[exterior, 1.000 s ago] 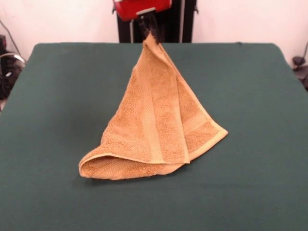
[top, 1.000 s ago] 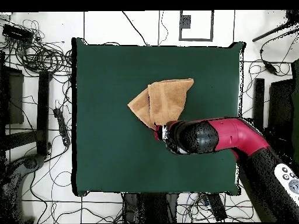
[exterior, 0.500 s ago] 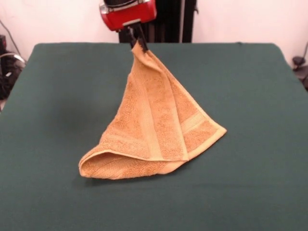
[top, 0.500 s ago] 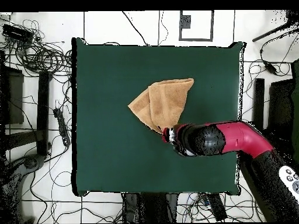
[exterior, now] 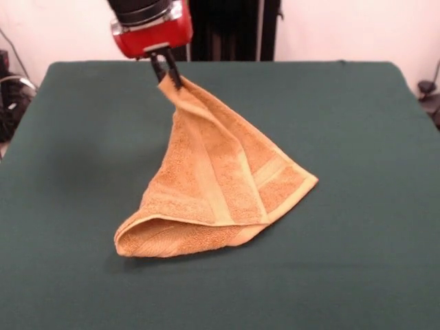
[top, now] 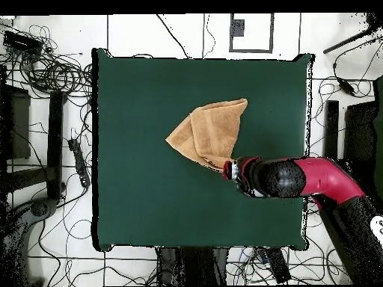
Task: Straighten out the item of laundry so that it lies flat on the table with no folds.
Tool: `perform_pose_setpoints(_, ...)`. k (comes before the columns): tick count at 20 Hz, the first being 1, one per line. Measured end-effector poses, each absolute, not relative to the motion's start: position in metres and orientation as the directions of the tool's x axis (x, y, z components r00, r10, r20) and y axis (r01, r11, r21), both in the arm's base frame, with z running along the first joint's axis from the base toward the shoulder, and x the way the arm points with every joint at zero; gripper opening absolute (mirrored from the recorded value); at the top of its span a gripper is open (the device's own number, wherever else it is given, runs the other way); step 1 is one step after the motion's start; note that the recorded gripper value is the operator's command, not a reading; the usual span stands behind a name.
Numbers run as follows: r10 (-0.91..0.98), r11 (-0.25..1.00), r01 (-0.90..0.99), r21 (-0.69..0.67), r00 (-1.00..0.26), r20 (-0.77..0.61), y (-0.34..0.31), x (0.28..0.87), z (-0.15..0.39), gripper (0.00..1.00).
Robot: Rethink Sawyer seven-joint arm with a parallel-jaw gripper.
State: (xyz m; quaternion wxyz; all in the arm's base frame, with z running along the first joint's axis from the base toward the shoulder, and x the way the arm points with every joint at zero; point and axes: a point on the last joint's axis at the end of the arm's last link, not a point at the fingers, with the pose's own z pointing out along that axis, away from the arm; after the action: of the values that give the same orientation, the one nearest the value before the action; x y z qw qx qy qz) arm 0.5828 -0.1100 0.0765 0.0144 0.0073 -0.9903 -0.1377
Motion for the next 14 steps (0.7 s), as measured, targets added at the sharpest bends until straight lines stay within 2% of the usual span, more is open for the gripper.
perform_pose_setpoints(14,0.006,0.946,0.025,0.322,-0.998,0.060,-0.207,0.579,0.053,0.00)
